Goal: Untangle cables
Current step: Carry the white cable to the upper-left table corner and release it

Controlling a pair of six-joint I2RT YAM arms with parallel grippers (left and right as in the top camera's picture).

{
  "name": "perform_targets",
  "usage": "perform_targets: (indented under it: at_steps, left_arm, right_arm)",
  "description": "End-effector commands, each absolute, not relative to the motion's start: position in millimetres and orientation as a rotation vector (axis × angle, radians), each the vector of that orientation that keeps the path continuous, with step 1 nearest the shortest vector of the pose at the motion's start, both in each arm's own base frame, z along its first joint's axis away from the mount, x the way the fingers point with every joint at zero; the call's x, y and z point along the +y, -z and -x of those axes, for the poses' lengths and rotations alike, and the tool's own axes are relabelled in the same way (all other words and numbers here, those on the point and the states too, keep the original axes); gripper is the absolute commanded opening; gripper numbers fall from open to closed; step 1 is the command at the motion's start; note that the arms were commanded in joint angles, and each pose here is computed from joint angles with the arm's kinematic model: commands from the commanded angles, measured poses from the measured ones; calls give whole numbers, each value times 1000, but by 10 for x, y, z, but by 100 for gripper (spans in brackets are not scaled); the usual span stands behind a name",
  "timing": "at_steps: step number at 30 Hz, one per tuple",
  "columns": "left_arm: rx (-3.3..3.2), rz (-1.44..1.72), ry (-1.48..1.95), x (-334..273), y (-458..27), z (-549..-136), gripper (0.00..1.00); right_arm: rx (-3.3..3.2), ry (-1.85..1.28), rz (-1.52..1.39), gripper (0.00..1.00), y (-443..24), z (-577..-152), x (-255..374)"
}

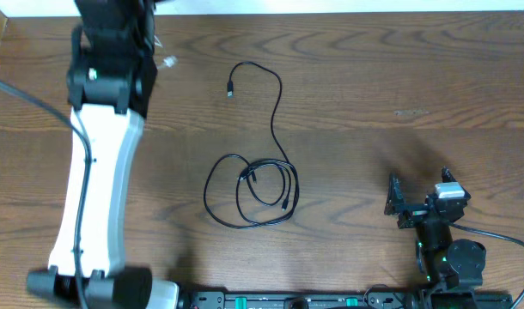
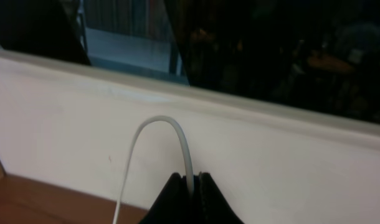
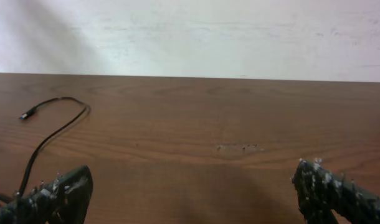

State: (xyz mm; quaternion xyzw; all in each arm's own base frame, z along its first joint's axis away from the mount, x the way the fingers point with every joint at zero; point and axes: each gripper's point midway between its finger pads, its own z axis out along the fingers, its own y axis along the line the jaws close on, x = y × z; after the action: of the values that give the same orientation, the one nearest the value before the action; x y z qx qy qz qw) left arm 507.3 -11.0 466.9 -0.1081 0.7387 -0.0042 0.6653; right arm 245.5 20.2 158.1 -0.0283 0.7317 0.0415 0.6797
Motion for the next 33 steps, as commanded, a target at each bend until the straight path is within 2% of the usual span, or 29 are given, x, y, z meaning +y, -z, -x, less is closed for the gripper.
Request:
perform_targets:
  at_steps: [1,6,10,21,25,30,31,32,33]
  left_arm:
    - [1711,233,-29,27,-4635,-5335,8]
    - [1825,230,-19,92,-4235,-5677,7]
    - [1818,245,60,36,-4110,-5853,8]
    - [1662,161,153,-101,-4345,-6108,8]
    - [1684,273,-67,448,-4129,-6177,8]
    - [1769,457,-395,1478,-3630,-6097,9]
    - [1790,498,-447,1687,-3517,-6048,29]
    - [1819,528,-478,1868,-3392,-6005,56]
    - [1857,548,-495,2021,-3248,-5965,96]
  right_arm:
    - [1643,-102,57,99,-1572,-2453,208]
    - [1643,-102,57,99,-1572,-2453,208]
    - [1643,-102,57,99,-1573,-2453,208]
    - [1643,-102,57,99,-1573,-2453,208]
    - [1643,-102,57,99,-1572,-2453,208]
    - [1643,-102,57,99,-1573,-2453,208]
    - [1643,-102,57,99,-1572,-2453,208]
    - [1643,-102,57,99,-1573,-2453,208]
    - [1643,-102,57,99,-1573,-2453,208]
